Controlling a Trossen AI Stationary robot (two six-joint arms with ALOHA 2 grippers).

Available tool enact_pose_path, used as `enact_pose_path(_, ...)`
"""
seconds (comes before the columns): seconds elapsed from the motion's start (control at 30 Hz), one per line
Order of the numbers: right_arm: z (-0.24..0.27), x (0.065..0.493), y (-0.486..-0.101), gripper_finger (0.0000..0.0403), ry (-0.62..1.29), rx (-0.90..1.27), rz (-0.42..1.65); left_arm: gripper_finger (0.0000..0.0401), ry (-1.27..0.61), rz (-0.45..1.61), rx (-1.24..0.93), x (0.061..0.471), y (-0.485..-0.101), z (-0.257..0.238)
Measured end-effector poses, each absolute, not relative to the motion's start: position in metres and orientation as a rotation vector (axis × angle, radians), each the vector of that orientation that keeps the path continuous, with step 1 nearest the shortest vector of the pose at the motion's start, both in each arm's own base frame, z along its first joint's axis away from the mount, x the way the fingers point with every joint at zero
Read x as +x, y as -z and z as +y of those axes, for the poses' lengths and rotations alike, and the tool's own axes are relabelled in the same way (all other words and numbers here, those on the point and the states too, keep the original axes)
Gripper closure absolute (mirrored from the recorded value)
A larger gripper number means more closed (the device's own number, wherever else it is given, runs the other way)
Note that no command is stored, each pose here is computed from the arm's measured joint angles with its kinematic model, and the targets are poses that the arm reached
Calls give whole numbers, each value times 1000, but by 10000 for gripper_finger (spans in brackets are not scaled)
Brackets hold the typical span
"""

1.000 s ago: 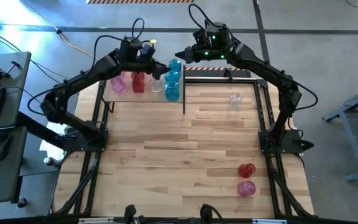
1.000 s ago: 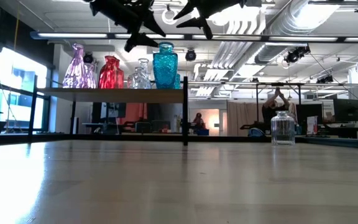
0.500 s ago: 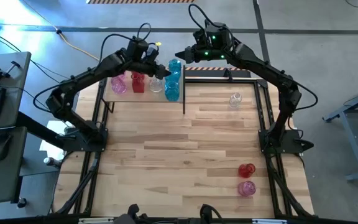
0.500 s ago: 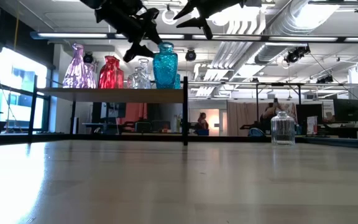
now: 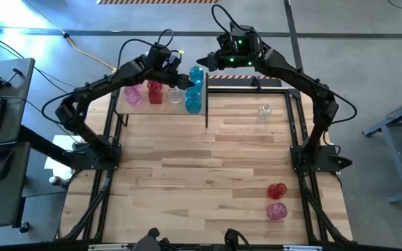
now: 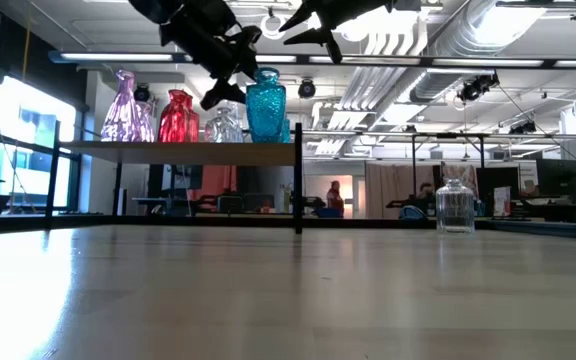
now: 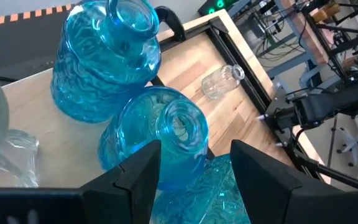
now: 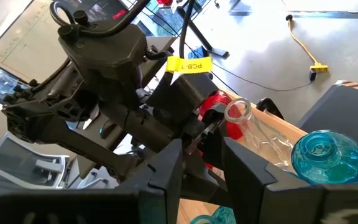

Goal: Sort vases onto shelf
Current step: Adjust the blue vase on the shelf

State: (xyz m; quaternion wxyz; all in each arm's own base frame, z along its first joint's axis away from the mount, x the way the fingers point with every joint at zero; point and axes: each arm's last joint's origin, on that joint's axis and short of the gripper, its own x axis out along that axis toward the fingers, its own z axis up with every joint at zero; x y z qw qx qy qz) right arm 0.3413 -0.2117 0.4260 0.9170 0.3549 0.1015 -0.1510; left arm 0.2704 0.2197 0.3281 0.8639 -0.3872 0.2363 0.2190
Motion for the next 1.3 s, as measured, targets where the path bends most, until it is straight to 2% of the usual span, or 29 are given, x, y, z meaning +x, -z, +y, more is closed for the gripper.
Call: enact_pose_path(1.3, -211, 341, -424, 308, 313, 719, 228, 215, -443, 503, -791, 276, -327, 214)
